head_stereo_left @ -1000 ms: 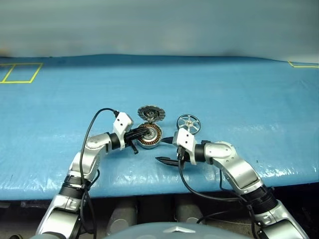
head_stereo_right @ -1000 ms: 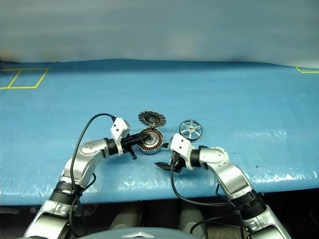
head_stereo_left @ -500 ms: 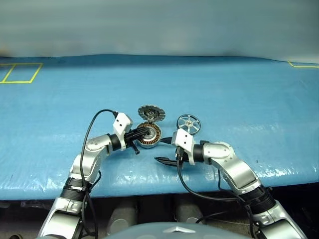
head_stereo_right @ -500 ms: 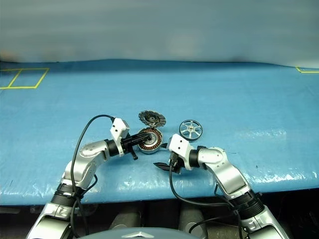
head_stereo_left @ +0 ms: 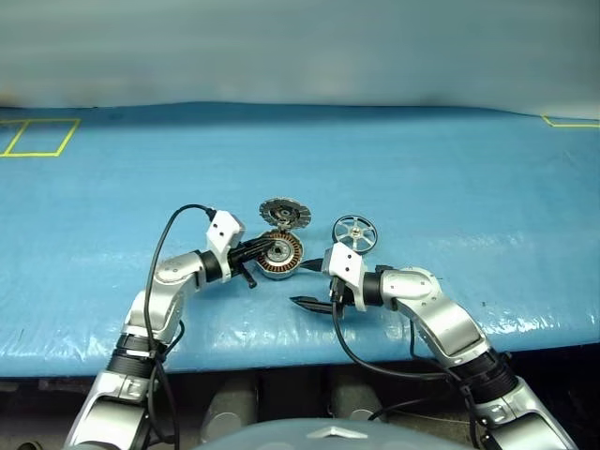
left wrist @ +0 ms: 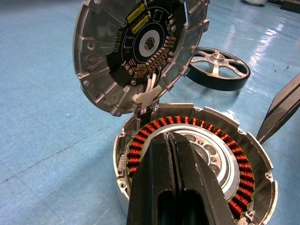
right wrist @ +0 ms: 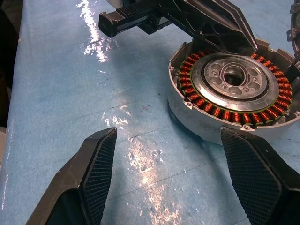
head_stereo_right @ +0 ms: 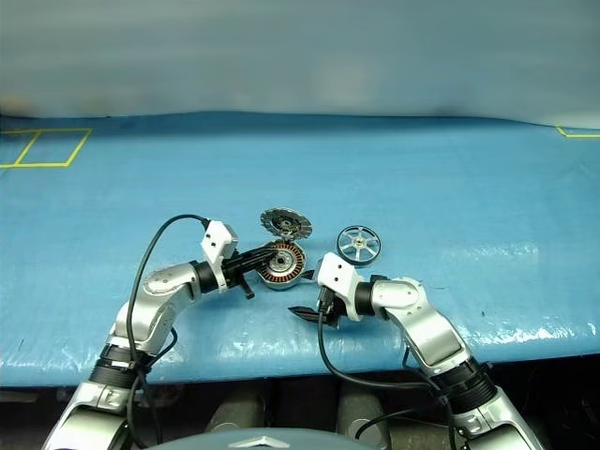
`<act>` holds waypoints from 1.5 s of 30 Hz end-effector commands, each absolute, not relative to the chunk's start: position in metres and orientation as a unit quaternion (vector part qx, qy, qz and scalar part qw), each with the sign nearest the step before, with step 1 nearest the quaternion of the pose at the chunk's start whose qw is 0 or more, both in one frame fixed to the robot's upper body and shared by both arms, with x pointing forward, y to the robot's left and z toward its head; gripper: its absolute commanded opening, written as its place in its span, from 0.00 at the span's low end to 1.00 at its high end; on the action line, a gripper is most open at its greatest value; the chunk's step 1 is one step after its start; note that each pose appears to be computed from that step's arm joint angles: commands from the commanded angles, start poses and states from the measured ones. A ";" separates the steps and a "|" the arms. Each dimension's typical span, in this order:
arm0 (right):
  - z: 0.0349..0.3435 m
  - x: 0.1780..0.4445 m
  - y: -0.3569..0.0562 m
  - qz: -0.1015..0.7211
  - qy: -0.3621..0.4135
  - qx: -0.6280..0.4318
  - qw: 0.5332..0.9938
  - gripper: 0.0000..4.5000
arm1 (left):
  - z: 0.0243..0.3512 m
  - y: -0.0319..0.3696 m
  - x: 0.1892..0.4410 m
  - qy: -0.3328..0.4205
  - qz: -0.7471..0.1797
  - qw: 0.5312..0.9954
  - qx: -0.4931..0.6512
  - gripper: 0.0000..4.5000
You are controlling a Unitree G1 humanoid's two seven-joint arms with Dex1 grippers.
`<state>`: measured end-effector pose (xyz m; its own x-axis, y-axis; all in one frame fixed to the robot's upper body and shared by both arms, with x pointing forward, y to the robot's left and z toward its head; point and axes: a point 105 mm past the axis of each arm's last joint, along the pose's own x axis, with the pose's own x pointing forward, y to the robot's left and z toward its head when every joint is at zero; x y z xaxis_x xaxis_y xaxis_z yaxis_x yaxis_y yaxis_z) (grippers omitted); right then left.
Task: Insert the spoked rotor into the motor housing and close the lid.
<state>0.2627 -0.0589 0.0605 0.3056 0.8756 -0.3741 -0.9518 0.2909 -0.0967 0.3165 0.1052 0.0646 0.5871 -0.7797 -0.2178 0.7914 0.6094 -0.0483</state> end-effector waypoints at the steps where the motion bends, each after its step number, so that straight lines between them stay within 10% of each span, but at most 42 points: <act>1: 0.069 0.263 -0.055 0.579 0.103 -0.155 0.794 0.82 | 0.078 0.094 0.313 0.082 -0.462 0.882 0.039 0.01; 18: 0.069 0.266 -0.056 0.572 0.098 -0.161 0.798 0.82 | 0.058 0.099 0.306 0.118 -0.451 0.883 0.053 0.01; 32: 0.069 0.267 -0.052 0.578 0.094 -0.161 0.794 0.82 | 0.122 0.100 0.321 0.011 -0.435 0.900 -0.008 0.01; 45: 0.069 0.268 -0.052 0.574 0.093 -0.163 0.797 0.82 | 0.068 0.095 0.311 0.115 -0.446 0.887 0.043 0.01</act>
<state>0.2666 -0.0576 0.0574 0.3201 0.8685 -0.3784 -0.9473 0.2971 -0.1196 0.3112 0.0917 0.0751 0.5684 -0.7974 -0.2028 0.8061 0.5891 -0.0570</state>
